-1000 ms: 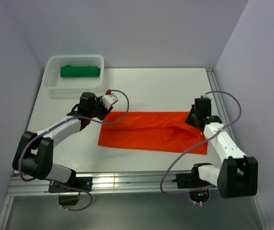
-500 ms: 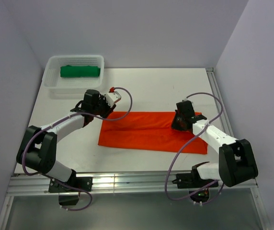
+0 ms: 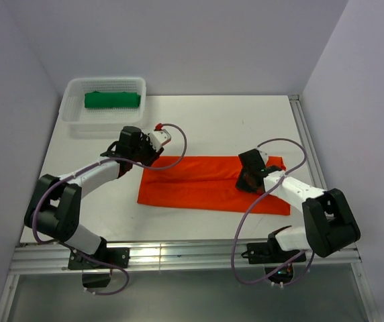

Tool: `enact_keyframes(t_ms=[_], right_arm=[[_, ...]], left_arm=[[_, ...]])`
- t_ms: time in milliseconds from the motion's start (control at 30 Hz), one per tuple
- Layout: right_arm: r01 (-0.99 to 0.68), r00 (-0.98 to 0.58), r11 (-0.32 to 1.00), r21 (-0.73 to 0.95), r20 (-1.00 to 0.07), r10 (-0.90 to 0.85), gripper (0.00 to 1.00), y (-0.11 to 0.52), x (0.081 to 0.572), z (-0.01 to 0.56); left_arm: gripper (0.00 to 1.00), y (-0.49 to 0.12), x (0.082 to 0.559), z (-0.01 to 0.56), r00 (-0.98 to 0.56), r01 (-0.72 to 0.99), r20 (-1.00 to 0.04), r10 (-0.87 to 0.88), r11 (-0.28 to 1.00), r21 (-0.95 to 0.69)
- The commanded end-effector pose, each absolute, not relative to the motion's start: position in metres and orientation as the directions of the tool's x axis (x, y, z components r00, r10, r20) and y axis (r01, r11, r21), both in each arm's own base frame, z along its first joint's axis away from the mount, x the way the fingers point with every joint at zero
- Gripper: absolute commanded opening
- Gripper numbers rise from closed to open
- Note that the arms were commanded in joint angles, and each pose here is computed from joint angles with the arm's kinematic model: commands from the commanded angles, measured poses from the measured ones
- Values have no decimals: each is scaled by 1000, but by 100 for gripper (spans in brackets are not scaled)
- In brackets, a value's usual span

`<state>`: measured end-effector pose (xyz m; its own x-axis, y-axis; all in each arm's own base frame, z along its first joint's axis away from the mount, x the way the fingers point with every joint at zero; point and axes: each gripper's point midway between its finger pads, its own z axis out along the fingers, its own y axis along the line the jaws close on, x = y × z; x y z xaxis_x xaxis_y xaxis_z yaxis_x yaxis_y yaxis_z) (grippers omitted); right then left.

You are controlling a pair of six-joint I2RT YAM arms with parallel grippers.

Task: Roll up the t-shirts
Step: Fold the tshirt

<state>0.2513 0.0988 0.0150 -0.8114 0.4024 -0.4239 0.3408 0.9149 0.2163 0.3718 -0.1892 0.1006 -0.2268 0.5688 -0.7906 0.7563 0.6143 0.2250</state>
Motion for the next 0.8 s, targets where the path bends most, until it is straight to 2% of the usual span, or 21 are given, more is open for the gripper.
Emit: enact_keyframes(t_ms=[0, 133, 267, 400, 533, 633, 767], right_arm=[[339, -747, 903, 265, -508, 429, 1, 102, 270, 50], [356, -709, 901, 246, -558, 432, 1, 90, 273, 79], [424, -677, 882, 204, -576, 459, 0, 75, 270, 80], [518, -645, 814, 262, -506, 573, 0, 60, 262, 51], [528, -599, 726, 440, -413, 686, 0, 63, 265, 36], [548, -627, 707, 447, -340, 701, 0, 66, 259, 17], [563, -652, 713, 418, -306, 694, 0, 67, 260, 8]], left_arm=[[41, -196, 375, 104, -218, 761, -788, 576, 605, 232], [40, -201, 377, 110, -200, 763, -793, 575, 599, 243], [41, -205, 378, 115, -188, 763, -796, 576, 596, 251], [40, -206, 375, 113, -188, 765, -792, 581, 592, 253], [40, -205, 373, 110, -191, 765, -787, 587, 591, 256], [41, -207, 372, 105, -198, 774, -783, 590, 584, 244], [40, -207, 370, 87, -244, 783, -747, 619, 580, 226]])
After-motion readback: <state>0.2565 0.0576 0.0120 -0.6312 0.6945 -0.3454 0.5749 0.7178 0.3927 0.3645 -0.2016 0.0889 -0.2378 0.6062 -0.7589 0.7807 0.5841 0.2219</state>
